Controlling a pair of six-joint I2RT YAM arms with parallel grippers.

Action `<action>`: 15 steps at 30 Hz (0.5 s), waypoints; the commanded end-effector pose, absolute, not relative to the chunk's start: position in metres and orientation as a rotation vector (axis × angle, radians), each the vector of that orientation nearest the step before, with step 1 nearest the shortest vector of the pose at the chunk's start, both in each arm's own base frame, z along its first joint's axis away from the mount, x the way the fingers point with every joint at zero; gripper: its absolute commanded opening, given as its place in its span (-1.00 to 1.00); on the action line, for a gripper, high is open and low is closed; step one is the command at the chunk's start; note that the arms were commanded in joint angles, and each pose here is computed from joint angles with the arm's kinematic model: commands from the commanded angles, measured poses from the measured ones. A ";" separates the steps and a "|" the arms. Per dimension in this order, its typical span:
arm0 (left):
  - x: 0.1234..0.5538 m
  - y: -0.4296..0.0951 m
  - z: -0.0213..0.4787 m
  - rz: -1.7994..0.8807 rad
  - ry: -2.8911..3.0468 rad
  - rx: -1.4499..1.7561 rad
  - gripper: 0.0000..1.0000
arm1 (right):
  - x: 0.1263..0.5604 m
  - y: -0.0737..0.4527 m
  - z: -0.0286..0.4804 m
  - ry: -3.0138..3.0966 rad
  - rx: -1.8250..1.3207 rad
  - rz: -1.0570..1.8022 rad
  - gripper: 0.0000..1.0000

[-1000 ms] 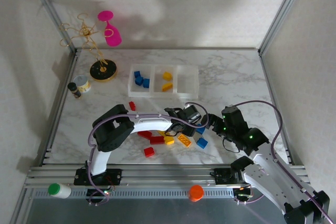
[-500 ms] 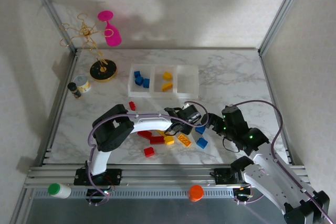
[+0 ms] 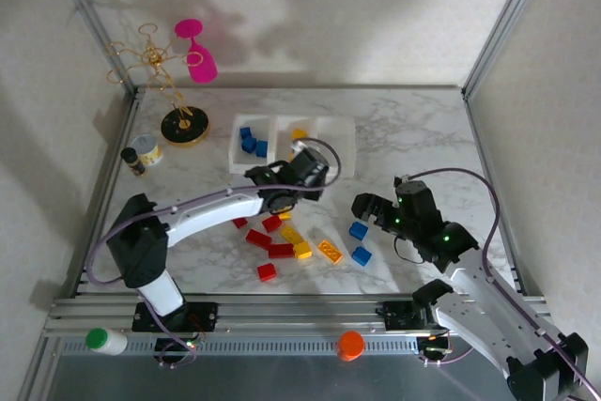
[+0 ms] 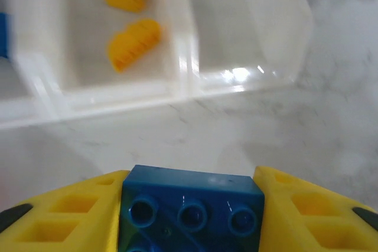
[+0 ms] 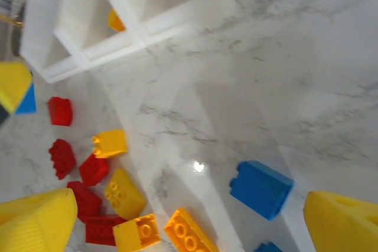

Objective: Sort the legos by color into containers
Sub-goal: Place the lego in the container.

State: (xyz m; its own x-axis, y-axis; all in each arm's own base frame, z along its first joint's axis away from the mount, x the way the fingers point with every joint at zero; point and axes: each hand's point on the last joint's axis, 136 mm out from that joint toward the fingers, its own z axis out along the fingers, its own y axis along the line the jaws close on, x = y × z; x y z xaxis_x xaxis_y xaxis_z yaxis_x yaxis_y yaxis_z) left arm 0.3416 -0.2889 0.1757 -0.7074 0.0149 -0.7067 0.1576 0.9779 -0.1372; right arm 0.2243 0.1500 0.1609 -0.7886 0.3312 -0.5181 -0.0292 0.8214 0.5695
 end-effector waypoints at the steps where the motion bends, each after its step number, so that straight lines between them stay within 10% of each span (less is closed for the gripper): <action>1: 0.363 -0.235 0.191 -0.099 2.310 -0.071 -0.11 | 0.236 0.172 0.189 2.275 0.109 0.877 0.97; 15: 0.480 -0.141 0.160 -0.049 2.302 -0.434 -0.12 | 0.281 0.208 0.170 2.297 0.068 0.915 0.97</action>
State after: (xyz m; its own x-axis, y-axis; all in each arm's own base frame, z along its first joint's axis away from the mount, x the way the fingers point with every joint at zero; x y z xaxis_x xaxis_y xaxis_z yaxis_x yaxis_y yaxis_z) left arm 0.4604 -0.1398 0.1762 -0.6253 -0.3045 -0.7185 -0.2871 0.9459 -0.1511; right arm 0.2651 0.1983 0.1475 -0.8219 0.2630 -0.5053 -0.1280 0.7791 0.6136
